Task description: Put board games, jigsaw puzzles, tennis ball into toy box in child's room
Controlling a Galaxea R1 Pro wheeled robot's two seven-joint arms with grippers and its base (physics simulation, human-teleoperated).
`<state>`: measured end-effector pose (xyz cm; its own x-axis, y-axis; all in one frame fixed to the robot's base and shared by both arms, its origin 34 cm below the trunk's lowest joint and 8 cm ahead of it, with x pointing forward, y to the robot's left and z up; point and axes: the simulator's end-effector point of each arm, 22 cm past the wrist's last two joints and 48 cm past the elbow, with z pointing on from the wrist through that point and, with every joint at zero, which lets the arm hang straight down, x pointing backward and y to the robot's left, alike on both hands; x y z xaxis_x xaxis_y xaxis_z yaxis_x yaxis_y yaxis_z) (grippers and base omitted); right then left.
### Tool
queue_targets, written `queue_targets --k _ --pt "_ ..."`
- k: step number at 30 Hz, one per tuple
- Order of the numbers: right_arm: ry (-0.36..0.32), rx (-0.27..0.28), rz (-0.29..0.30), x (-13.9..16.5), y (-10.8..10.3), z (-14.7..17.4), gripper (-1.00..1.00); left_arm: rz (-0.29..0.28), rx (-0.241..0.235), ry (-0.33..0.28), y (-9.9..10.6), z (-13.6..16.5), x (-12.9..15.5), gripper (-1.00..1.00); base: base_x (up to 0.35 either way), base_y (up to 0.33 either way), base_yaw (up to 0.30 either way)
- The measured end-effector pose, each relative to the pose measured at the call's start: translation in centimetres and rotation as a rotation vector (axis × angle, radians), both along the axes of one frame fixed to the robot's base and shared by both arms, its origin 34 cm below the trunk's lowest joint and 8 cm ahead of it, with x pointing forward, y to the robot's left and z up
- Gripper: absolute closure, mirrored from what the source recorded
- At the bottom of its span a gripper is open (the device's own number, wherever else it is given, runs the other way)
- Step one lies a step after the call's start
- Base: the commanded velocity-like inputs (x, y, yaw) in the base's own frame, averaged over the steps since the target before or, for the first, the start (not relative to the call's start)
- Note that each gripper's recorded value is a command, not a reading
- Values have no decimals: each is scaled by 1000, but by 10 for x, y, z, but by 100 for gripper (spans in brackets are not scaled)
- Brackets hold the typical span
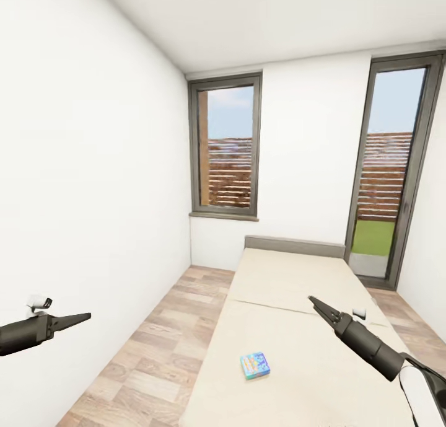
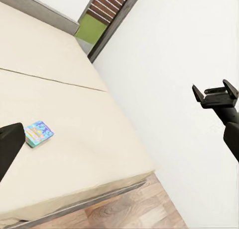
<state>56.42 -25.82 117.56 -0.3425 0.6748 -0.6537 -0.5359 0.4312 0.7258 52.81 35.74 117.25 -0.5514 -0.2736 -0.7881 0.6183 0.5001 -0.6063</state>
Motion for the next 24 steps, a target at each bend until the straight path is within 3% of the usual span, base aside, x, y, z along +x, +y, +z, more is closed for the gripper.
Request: queue_targets --k 10,24 --pt "0 3 0 -3 1 9 -100 0 0 3 0 8 -4 -100 0 0 -95" --pt "52 15 17 -7 2 4 -100 0 0 18 0 13 -6 -100 0 0 -119"
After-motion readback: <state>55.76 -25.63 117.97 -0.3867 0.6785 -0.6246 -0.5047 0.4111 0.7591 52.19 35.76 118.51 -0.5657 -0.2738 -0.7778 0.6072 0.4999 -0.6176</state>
